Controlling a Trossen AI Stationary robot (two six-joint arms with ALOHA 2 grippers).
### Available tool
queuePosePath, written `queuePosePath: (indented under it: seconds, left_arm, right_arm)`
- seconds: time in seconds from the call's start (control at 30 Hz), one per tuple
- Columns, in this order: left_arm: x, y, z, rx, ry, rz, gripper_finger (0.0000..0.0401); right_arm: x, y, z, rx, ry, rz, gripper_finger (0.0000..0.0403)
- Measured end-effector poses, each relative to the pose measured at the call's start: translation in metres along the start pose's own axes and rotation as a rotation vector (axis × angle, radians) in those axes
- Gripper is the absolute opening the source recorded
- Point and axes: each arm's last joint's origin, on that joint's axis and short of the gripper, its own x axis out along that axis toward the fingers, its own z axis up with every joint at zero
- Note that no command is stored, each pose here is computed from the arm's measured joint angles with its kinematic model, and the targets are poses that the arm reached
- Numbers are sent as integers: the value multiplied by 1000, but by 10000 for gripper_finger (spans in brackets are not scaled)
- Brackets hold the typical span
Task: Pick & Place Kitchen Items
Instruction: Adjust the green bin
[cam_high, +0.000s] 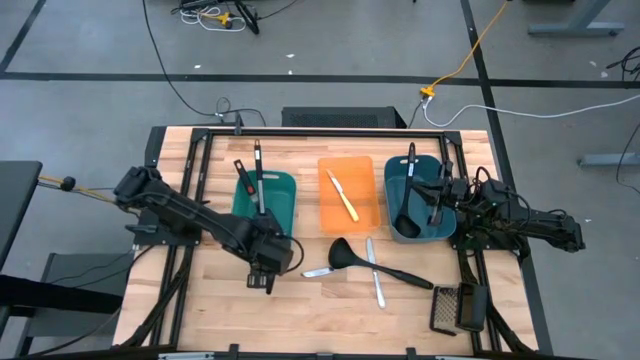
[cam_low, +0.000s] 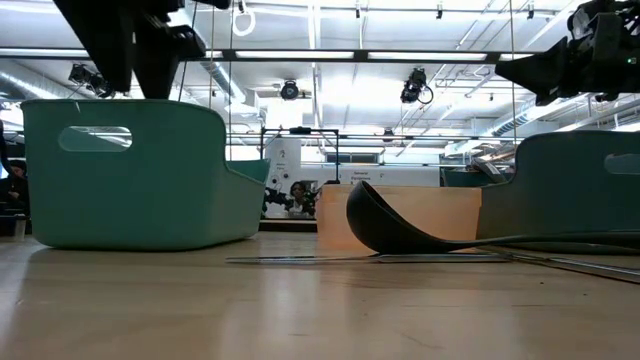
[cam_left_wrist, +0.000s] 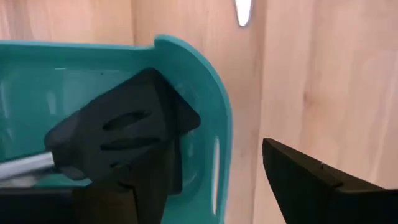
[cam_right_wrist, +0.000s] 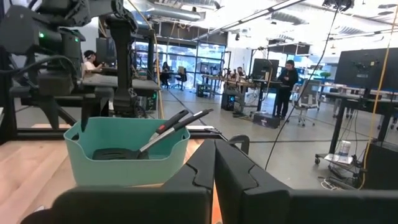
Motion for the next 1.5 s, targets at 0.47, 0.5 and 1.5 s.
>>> queuePosePath:
  seconds: [0.47,0.5,1.5]
  left_arm:
    - [3,2,3,33,-20,42,214]
    - [3,1,3,38,-17,31,209]
    - [38,32,1,77,-21,61,16]
  right_arm:
    - [0,0,1,0,-8,7,9]
    - [0,0,1,0,-8,7,9]
    - [0,0,1,1,-8,6,9]
